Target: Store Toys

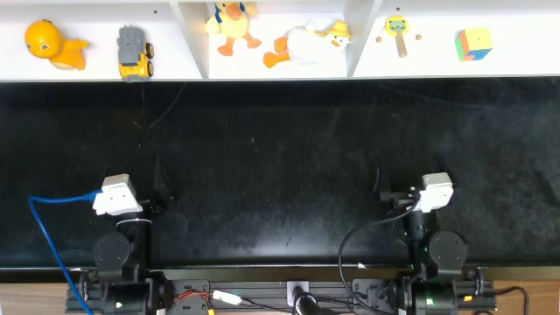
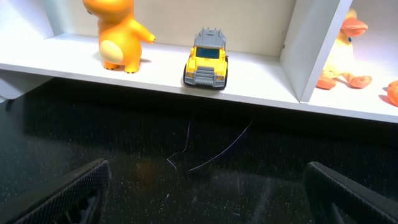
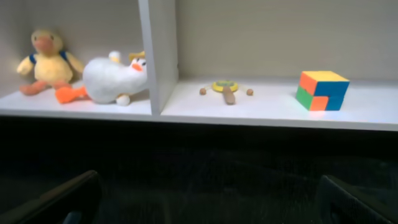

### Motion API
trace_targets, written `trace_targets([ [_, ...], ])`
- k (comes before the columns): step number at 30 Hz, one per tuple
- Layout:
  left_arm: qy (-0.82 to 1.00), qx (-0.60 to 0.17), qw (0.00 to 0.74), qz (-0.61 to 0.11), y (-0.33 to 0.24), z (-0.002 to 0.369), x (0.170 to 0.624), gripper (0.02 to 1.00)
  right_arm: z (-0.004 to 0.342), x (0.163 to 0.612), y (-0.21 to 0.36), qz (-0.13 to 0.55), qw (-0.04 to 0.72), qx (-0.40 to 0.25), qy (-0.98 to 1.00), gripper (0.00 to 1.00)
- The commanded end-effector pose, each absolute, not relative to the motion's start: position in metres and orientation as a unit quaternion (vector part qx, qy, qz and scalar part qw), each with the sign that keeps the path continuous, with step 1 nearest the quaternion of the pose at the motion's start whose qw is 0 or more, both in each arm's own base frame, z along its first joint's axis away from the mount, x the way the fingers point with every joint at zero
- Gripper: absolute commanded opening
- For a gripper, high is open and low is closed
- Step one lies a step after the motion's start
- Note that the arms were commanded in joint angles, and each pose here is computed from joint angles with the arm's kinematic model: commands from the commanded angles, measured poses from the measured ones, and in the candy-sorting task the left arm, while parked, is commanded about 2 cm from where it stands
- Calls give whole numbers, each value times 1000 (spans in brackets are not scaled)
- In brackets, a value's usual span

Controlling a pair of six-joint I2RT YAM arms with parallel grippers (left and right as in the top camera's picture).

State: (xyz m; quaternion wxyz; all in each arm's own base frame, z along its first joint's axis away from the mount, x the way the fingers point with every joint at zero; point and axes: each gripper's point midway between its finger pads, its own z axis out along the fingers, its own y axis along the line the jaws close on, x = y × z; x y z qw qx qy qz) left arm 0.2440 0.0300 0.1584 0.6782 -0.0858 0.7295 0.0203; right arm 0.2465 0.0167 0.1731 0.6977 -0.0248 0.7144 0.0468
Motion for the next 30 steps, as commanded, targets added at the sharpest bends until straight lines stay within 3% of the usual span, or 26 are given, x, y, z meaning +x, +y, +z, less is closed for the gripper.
trace_targets([
  [1, 729, -74, 680, 21, 27, 157, 244, 998, 171, 247, 4, 65, 699, 49, 711, 998],
  [30, 729, -74, 680, 21, 27, 157, 244, 998, 172, 247, 5, 83, 698, 61, 709, 996],
])
